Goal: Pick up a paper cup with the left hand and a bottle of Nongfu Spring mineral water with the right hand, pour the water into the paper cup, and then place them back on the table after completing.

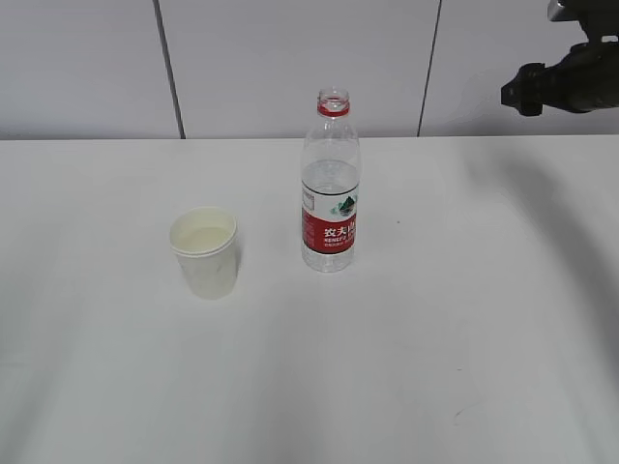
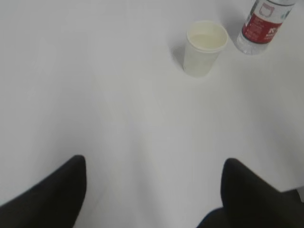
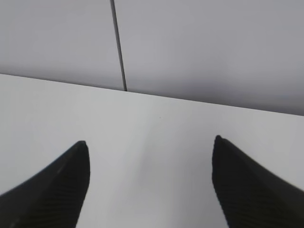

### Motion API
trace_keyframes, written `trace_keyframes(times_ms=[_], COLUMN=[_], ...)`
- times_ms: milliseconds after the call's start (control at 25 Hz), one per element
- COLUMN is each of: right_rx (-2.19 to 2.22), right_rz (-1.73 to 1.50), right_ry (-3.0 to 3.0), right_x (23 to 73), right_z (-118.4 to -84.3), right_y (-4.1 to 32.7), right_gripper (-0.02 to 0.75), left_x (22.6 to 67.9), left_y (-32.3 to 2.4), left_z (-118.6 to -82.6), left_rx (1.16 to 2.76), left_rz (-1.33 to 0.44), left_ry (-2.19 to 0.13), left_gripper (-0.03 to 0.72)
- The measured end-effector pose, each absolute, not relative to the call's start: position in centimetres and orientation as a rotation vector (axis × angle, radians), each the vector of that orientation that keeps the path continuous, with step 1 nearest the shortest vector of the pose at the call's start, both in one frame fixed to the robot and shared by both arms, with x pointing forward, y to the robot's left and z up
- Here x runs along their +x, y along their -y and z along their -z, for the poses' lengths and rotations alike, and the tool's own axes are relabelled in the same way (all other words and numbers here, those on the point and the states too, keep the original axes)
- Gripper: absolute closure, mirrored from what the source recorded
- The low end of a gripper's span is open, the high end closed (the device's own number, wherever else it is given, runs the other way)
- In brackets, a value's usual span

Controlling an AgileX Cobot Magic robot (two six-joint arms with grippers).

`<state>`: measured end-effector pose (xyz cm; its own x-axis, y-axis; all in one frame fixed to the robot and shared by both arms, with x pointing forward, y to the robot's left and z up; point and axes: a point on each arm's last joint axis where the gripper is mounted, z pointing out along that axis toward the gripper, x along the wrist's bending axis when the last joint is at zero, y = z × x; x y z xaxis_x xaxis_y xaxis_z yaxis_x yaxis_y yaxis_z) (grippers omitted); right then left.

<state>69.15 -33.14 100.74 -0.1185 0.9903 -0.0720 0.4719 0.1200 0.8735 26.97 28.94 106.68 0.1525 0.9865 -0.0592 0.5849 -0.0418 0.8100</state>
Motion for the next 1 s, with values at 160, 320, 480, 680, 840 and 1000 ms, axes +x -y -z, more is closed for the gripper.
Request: trace_keyframes(times_ms=[160,320,480,680,840,1000], right_rx=[1.438,1.438,1.438,1.438,1.437,1.421], right_rz=[-0.929,-0.929,-0.929,-0.931,-0.936,-0.959], right_ry=[-1.69,-1.69,-1.69,-1.692,-1.697,-1.706], right_x=[69.1,69.1,69.1,69.1,69.1,68.9], right_z=[-100.7,-100.7,-100.7,-100.7,-100.7,-101.3], right_y=[33.1,33.1,33.1,33.1,33.0,32.8], right_gripper=[0.146,0.146,0.146,0.146,0.146,0.146], left_x=[25.7,25.3,25.3,25.3,25.2,25.2], left_y=[-29.5,-29.7,-29.7,-29.6,-29.5,-29.5], left_z=[-105.9,-105.6,-105.6,-105.7,-105.7,-105.7], left_rx=[1.771,1.764,1.758,1.753,1.752,1.75], left_rz=[-0.751,-0.8,-0.796,-0.781,-0.778,-0.779], left_ry=[-1.549,-1.542,-1.536,-1.532,-1.531,-1.53], left_gripper=[0.183,0.188,0.189,0.199,0.199,0.199])
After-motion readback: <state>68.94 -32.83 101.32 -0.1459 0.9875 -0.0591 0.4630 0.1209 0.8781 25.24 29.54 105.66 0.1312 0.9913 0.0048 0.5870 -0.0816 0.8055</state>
